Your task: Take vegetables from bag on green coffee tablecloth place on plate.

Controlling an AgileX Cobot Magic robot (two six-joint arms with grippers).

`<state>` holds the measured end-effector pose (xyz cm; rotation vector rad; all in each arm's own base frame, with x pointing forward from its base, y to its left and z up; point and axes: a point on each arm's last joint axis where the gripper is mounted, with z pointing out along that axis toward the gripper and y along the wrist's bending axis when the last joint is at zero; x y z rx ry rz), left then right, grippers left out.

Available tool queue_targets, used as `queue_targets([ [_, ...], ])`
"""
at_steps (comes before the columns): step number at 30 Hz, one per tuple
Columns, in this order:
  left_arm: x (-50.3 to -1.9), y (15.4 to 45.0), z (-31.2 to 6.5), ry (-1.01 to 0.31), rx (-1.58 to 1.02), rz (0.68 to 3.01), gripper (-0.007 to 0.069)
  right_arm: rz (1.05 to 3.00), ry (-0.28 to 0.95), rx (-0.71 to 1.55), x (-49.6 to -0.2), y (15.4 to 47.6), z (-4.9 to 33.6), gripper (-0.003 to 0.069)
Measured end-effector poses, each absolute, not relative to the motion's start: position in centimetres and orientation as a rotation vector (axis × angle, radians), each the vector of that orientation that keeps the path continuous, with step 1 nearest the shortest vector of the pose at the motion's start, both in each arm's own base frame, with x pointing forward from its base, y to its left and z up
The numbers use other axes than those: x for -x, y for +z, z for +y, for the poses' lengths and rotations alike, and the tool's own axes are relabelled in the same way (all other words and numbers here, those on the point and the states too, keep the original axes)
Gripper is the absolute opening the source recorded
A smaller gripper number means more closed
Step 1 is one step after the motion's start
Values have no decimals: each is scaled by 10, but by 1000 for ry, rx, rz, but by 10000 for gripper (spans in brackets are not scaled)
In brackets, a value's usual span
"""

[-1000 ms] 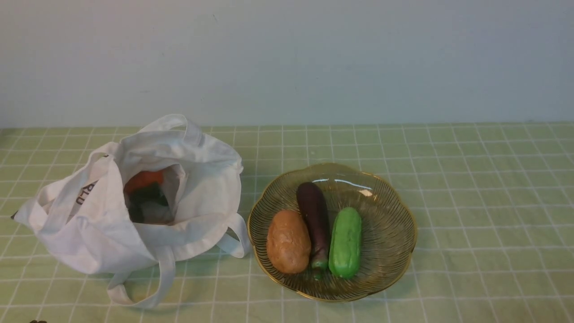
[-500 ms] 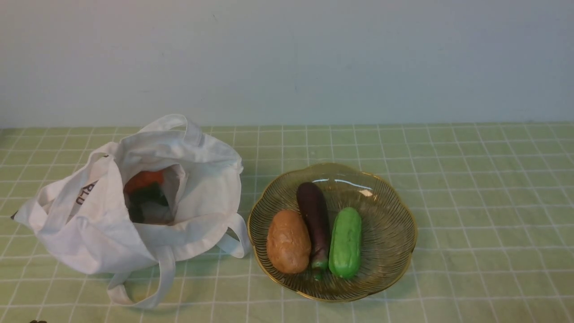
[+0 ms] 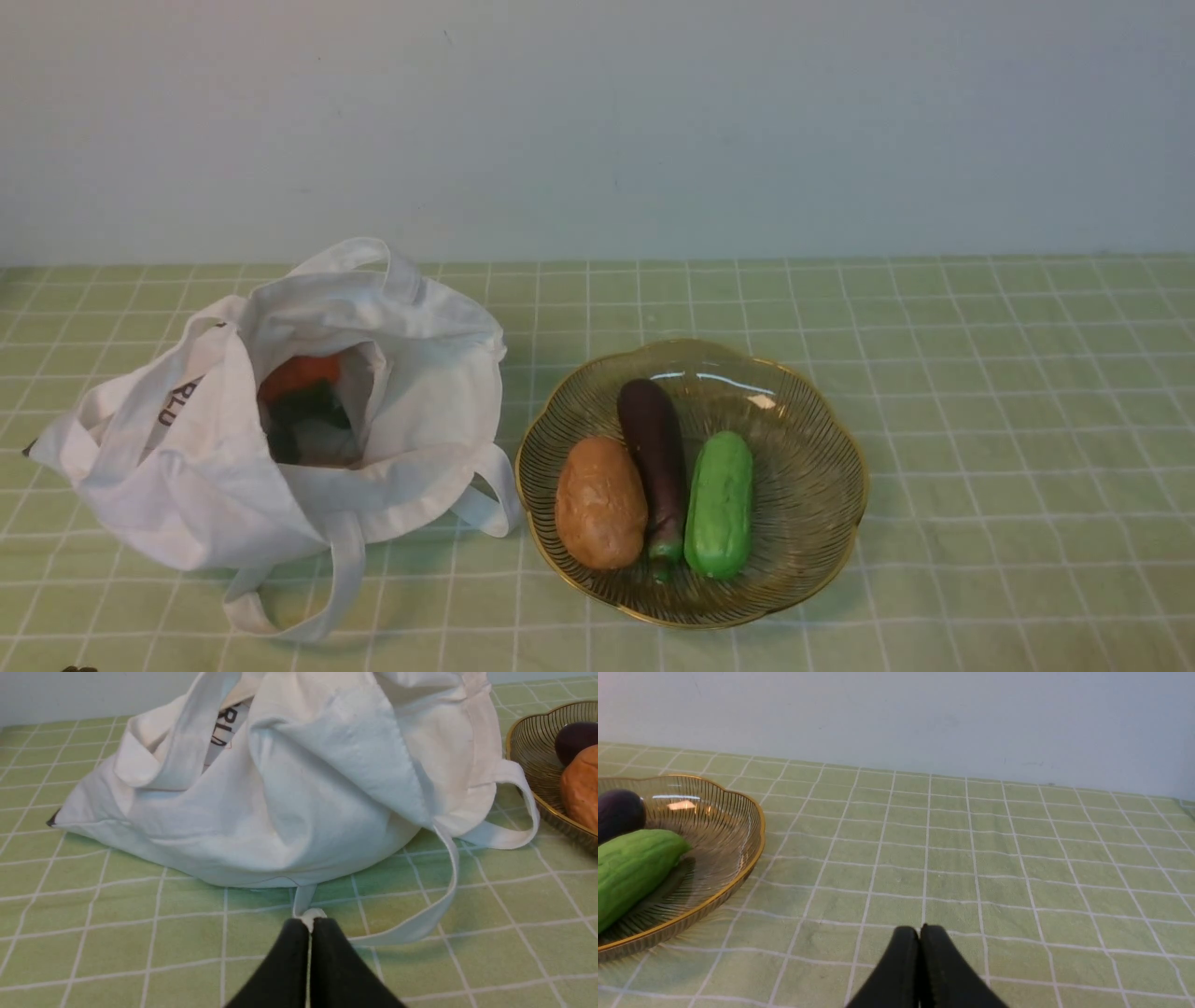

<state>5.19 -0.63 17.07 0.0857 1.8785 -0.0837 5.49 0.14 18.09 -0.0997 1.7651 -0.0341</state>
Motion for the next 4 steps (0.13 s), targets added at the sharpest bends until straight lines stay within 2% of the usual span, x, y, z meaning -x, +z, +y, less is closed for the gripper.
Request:
queue_targets([
  [4, -52, 171, -6, -84, -86, 1879, -5, 1765, -34, 100, -55, 181, 1, -15],
])
